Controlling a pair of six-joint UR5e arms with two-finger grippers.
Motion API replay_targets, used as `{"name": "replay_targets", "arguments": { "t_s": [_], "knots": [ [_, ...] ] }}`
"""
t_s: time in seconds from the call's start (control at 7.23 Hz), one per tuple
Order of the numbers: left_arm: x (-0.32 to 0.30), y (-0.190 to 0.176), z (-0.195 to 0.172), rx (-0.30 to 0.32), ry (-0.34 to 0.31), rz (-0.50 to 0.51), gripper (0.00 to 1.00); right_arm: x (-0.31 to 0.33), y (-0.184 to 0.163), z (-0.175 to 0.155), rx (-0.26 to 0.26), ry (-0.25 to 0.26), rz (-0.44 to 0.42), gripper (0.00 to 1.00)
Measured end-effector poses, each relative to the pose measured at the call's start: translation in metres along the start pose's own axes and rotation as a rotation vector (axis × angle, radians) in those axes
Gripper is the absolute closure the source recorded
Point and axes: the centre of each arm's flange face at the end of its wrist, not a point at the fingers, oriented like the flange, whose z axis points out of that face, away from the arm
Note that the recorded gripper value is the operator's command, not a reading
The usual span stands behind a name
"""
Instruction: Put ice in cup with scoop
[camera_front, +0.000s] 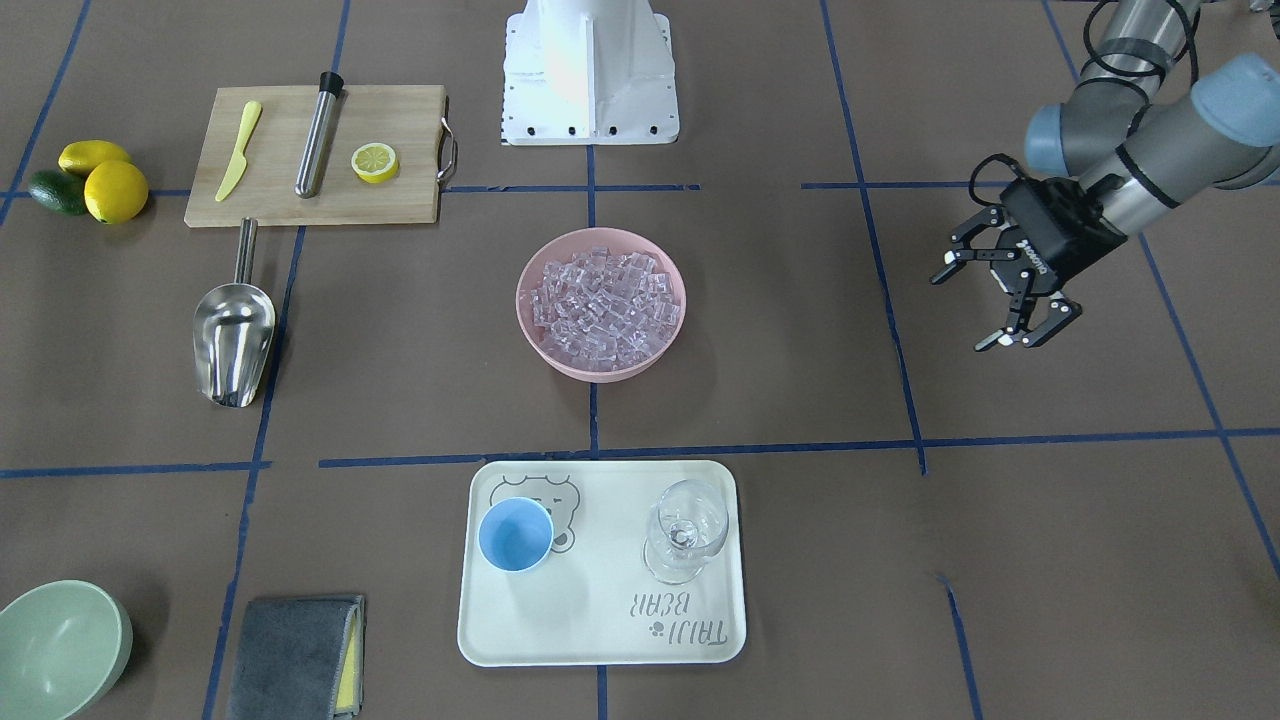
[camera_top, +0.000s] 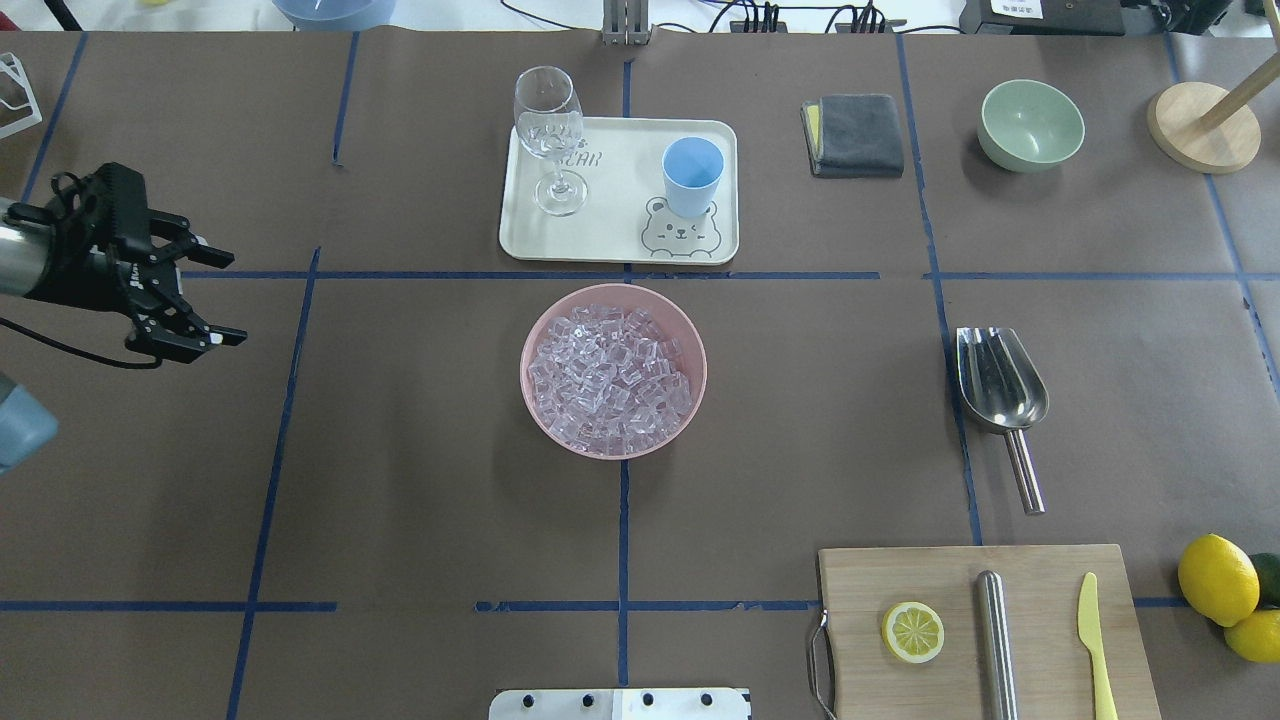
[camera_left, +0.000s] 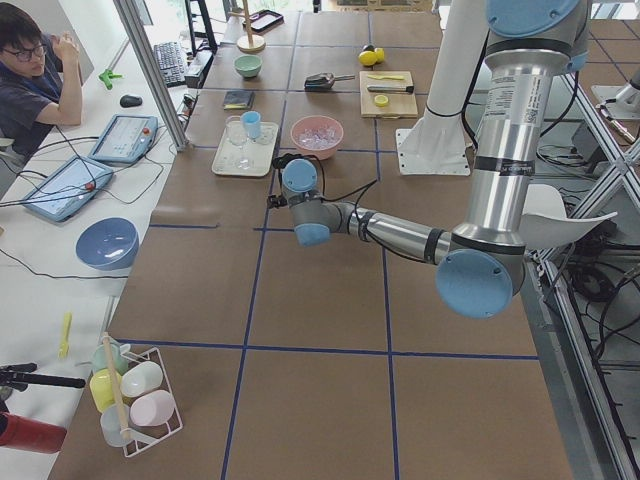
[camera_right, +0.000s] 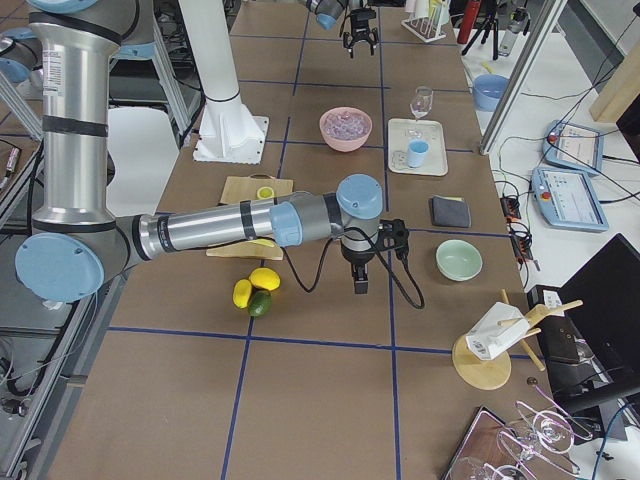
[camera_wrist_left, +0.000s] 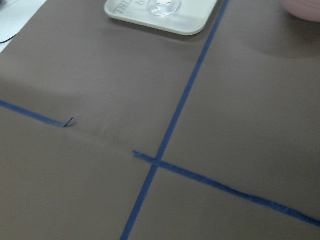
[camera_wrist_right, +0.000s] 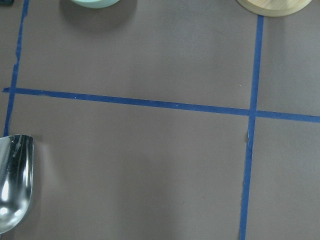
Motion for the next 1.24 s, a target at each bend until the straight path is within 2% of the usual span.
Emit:
{"name": "replay_targets", "arguments": {
  "t_s": [0.14,0.41,0.69,0.97,1.24],
  "knots": [
    [0.019,-0.025,0.03,0.02,0.029,0.031,0.0,-0.025,-0.002,0.005,-0.011,-0.004,-0.019,0.0],
    [0.058,-0.07,0.09,0.057,0.045,0.09,0.0,-0.075,-0.009,0.018,-0.026,-0.001,-0.039,0.0],
    [0.098,-0.096,0.147,0.103,0.094,0.14,0.0,-0.116,-0.01,0.03,-0.038,0.007,-0.032,0.0],
    [0.116,-0.117,0.18,0.13,0.1,0.16,0.0,-0.151,-0.004,0.037,-0.042,-0.003,-0.014,0.0],
    [0.118,-0.127,0.194,0.132,0.097,0.162,0.0,-0.181,0.002,0.046,-0.013,-0.02,0.015,0.0]
  ]
}}
